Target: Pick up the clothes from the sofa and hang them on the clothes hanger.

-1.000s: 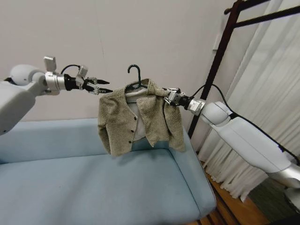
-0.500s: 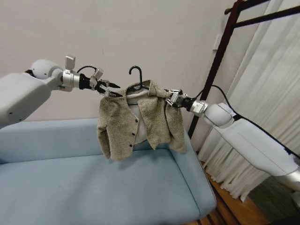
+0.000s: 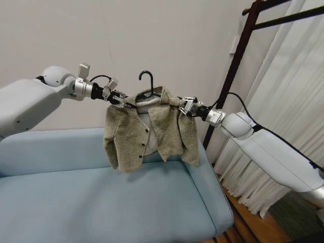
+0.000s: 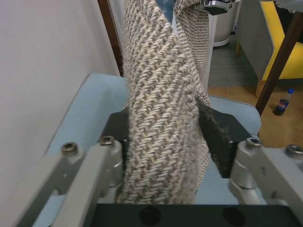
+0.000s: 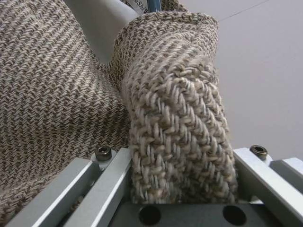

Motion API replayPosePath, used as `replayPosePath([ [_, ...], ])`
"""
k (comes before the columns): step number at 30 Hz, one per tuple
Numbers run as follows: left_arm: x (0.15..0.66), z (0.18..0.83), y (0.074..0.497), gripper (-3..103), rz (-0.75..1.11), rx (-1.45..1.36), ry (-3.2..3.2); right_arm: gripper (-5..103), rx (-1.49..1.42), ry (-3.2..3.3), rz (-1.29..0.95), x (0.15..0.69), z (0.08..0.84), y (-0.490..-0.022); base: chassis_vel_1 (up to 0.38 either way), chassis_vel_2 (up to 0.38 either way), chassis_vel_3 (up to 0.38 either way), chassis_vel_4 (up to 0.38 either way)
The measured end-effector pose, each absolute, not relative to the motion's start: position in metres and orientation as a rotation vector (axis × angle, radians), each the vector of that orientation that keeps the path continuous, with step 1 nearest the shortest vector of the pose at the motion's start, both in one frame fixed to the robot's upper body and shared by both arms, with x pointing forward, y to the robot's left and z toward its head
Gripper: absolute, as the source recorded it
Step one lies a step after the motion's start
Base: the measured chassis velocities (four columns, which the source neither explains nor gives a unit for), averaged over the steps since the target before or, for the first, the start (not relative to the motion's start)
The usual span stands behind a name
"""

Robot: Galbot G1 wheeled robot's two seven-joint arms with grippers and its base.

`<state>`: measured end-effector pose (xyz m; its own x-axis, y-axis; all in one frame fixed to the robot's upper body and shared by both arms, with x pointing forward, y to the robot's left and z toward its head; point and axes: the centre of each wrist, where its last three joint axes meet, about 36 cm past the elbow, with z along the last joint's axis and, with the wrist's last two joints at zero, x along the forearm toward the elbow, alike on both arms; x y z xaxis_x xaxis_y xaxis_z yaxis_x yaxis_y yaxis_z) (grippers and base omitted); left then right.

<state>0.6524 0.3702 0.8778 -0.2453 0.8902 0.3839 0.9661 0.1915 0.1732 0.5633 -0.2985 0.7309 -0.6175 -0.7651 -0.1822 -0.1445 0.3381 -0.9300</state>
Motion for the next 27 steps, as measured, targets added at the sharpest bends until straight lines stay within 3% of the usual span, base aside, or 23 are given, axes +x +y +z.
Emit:
replayPosePath([
  [9,0.654,0.88,0.367,12,-0.572,-1.809,-2.26,11,-0.795,1.992,-1.282,0.561,0.731,-0.298,0.0,0.0,0.0,0.0],
  [17,0.653,0.881,0.364,11,-0.58,-1.824,-2.255,10,-0.785,2.021,-1.268,0.558,0.729,-0.295,0.0,0.0,0.0,0.0],
  [19,0.654,0.882,0.361,11,-0.582,-1.831,-2.251,20,-0.763,2.037,-1.252,0.557,0.728,-0.295,0.0,0.0,0.0,0.0],
  [21,0.654,0.882,0.36,11,-0.583,-1.832,-2.25,20,-0.76,2.041,-1.249,0.556,0.728,-0.295,0.0,0.0,0.0,0.0],
  [25,0.655,0.884,0.355,11,-0.586,-1.844,-2.249,41,-0.731,2.058,-1.244,0.555,0.726,-0.297,0.0,0.0,0.0,0.0],
  [27,0.655,0.884,0.355,11,-0.586,-1.845,-2.249,41,-0.728,2.059,-1.245,0.555,0.726,-0.298,0.0,0.0,0.0,0.0],
])
